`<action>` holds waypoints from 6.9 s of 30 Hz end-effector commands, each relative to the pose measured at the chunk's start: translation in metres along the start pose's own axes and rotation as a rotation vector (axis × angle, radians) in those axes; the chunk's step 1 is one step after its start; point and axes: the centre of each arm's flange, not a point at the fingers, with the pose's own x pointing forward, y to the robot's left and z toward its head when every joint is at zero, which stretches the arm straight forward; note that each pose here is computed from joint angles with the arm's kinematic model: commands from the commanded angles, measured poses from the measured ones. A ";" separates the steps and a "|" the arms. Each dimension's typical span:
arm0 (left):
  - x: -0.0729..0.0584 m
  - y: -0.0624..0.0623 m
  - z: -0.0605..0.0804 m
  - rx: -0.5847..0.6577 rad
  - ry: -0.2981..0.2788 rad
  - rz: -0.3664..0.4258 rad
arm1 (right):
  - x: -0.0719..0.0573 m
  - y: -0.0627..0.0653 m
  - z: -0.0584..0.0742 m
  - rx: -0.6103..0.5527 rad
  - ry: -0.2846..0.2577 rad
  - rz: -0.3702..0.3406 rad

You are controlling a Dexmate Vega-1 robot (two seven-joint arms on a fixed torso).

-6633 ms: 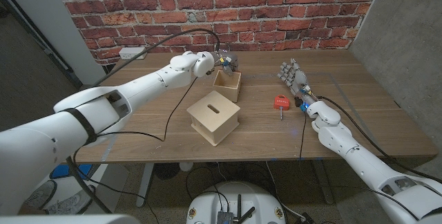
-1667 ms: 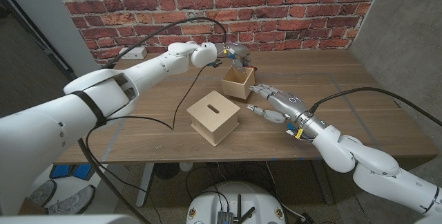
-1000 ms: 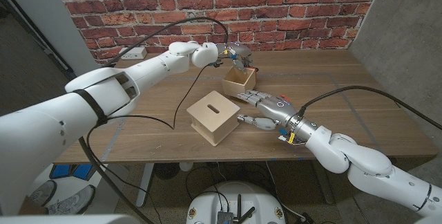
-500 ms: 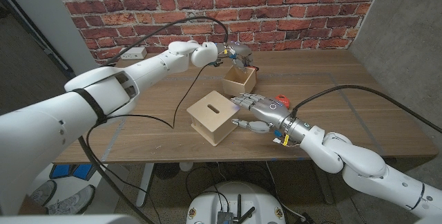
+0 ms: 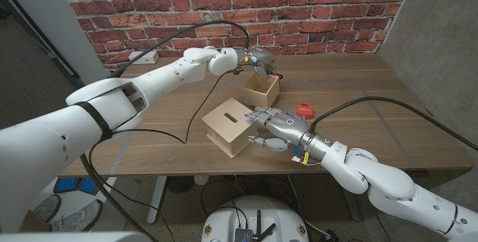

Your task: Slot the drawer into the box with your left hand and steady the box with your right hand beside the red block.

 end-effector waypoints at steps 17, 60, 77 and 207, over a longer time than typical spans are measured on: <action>0.000 0.003 0.007 0.018 -0.018 0.017 | 0.007 0.001 0.022 -0.060 -0.020 0.067; -0.005 -0.001 0.023 0.010 -0.041 0.019 | 0.012 0.000 0.021 -0.066 -0.039 0.222; -0.007 -0.003 0.027 -0.006 -0.038 0.018 | 0.009 -0.003 0.022 -0.068 -0.044 0.231; -0.024 -0.014 0.038 0.118 -0.195 -0.053 | 0.012 -0.001 0.022 -0.016 -0.031 0.132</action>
